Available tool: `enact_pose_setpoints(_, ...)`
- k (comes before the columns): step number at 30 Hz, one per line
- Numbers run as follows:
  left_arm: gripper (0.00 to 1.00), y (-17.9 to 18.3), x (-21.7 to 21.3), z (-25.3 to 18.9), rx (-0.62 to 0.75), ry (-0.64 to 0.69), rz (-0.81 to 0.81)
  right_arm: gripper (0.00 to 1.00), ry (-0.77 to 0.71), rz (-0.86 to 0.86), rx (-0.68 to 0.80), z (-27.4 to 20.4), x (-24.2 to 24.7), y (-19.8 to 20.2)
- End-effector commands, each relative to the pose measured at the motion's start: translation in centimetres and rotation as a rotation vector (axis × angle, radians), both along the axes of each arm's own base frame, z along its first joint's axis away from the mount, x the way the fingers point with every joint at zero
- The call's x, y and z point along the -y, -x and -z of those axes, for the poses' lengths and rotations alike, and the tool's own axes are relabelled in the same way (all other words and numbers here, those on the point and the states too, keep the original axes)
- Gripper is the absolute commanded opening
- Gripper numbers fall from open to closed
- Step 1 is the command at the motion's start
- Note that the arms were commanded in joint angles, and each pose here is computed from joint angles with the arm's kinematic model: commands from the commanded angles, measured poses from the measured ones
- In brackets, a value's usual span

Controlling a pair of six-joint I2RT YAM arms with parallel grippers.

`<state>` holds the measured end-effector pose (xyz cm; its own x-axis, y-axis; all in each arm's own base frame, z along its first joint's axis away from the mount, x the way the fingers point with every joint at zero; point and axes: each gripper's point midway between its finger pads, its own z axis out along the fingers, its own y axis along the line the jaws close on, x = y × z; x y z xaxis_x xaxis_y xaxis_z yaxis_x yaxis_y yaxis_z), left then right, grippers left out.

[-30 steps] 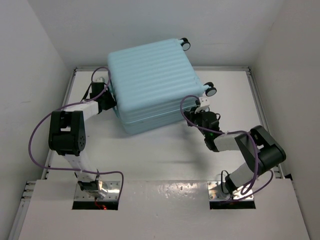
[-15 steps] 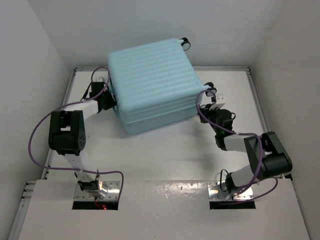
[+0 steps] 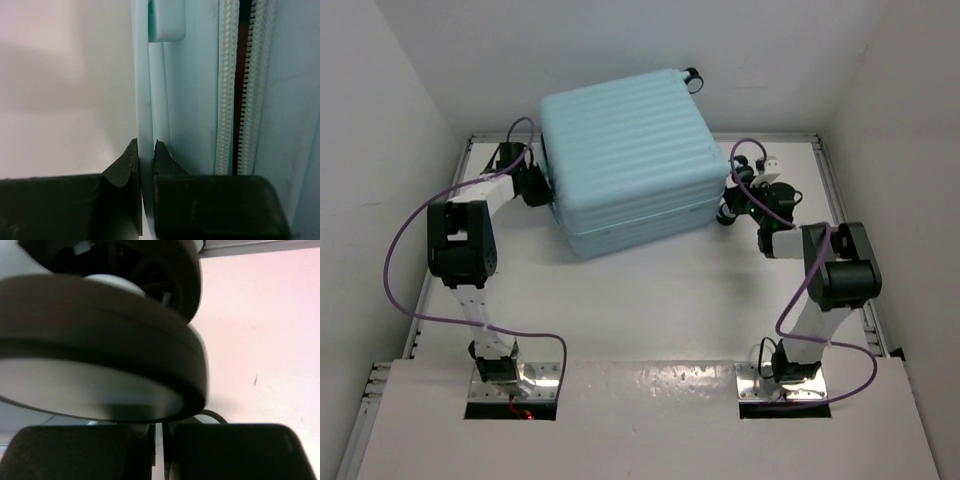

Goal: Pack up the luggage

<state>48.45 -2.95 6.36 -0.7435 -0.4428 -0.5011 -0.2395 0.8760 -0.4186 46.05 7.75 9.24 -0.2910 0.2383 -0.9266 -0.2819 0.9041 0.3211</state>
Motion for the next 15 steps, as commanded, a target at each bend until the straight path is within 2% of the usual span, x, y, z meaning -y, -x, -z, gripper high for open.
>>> enact_pose_setpoints(1, 0.0, 0.8, -3.4, 5.2, -0.142, -0.008, -0.012, 0.0, -0.033, 0.164, 0.233, -6.9, 5.4, -5.7)
enact_pose_setpoints(9, 0.0, -3.1, -4.7, 4.6, -0.092, -0.009, 0.016, 0.0, -0.187, 0.131, 0.24, -7.2, 5.0, -10.8)
enact_pose_setpoints(15, 0.0, -3.4, -4.5, 5.5, -0.097, -0.002, 0.044, 0.0, -0.26, 0.147, 0.242, -6.1, 4.8, -15.4)
